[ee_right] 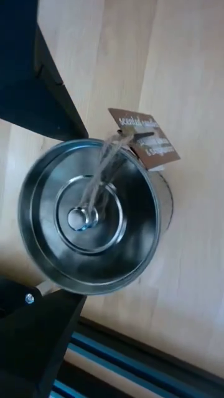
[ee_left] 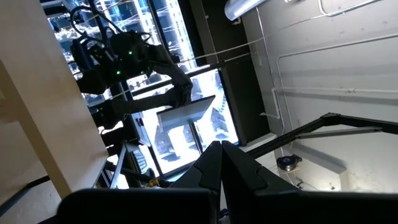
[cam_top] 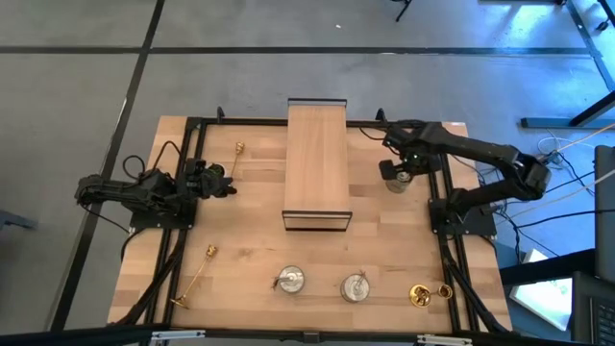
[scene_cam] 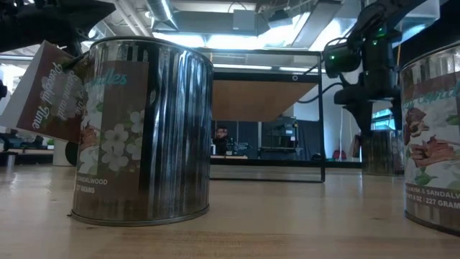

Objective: Pick & Place candle stick holders
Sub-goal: Put the top silver scented candle on the shelf

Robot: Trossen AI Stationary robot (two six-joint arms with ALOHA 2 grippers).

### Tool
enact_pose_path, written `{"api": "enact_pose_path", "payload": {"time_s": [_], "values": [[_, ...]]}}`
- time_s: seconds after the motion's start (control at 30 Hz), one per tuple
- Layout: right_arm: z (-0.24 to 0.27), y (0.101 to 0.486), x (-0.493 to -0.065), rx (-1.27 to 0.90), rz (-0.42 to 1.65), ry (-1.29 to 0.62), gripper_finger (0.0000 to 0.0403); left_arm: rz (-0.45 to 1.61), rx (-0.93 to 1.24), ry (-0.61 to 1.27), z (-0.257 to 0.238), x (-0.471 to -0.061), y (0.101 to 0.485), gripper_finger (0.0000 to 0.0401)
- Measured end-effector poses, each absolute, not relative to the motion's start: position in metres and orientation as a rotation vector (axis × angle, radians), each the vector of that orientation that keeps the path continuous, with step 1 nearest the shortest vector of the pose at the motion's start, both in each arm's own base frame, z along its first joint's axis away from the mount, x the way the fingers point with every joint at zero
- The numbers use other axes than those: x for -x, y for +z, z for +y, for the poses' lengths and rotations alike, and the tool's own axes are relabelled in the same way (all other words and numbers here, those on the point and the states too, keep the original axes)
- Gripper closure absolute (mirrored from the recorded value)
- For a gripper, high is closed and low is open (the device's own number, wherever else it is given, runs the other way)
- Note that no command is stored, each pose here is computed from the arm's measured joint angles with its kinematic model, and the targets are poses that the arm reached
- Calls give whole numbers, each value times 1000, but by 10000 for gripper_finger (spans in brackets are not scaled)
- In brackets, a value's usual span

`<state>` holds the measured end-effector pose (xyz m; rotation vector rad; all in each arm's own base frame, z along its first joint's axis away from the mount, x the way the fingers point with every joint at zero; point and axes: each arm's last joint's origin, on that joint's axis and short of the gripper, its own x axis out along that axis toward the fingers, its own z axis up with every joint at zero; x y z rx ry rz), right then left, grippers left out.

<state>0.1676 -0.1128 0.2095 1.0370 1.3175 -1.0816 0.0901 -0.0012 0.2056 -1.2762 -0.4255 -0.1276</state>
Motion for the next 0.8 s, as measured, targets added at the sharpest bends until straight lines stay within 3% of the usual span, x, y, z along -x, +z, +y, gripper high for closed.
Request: {"api": "enact_pose_path", "payload": {"time_s": [0.8], "values": [[-114, 193, -169, -1038, 1319, -1119, 4, -419, 1263, -136, -2, -90, 206, 399]]}}
